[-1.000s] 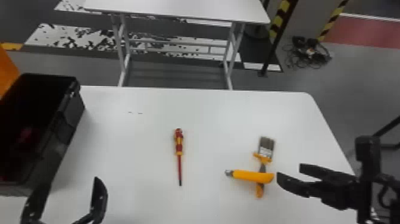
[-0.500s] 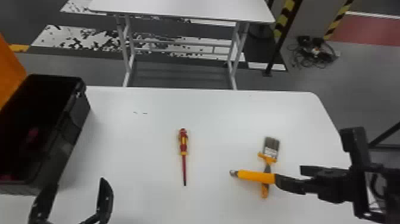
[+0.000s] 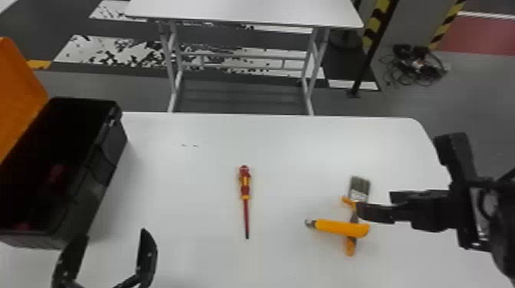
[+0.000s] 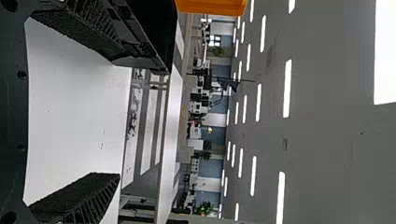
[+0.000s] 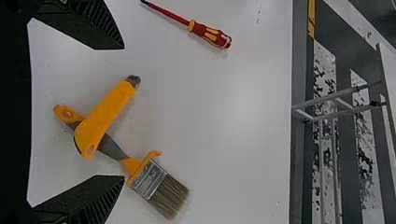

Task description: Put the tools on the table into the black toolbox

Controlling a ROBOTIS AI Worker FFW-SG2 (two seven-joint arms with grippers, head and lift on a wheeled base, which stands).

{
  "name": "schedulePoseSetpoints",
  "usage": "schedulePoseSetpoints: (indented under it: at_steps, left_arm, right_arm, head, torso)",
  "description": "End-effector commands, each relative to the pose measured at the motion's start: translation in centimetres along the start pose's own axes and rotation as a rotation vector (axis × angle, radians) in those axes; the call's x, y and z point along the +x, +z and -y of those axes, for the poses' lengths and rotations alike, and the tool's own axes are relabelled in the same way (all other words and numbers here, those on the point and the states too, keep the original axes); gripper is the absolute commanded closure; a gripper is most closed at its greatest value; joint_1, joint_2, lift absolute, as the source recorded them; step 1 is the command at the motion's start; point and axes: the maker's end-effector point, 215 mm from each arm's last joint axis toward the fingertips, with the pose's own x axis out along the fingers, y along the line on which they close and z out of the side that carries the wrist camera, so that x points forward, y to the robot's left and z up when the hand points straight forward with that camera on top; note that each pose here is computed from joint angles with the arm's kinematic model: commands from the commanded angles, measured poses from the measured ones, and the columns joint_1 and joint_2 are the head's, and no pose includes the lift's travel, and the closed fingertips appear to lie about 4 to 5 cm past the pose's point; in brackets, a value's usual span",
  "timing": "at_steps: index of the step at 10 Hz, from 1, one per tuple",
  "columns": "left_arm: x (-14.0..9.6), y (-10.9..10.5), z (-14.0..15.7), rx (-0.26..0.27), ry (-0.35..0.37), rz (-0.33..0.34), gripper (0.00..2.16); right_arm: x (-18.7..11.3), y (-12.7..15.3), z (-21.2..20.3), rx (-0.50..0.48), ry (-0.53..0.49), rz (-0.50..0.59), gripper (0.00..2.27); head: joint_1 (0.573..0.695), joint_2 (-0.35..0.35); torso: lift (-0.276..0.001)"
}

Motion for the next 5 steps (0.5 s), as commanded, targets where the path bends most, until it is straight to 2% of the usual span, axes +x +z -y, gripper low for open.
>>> schedulePoseSetpoints:
  at_steps: [1, 5]
  left_arm:
    - [-0.03, 0.05, -0.24, 0.0, 0.004, 0.001, 0.0]
    - [-0.1, -0.09, -0.31, -0.002, 0.006, -0.004, 0.0]
  right_arm:
    - [0.25, 0.32, 0.29, -0.009, 0.013, -0.015, 0.0]
    - [1.0, 0.44, -0.64, -0.075, 0.102, -0.077, 0.0]
  head:
    - [0.695, -0.065]
    - [0.695, -0.037]
  torso:
    - [-0.075]
    - [-0.075]
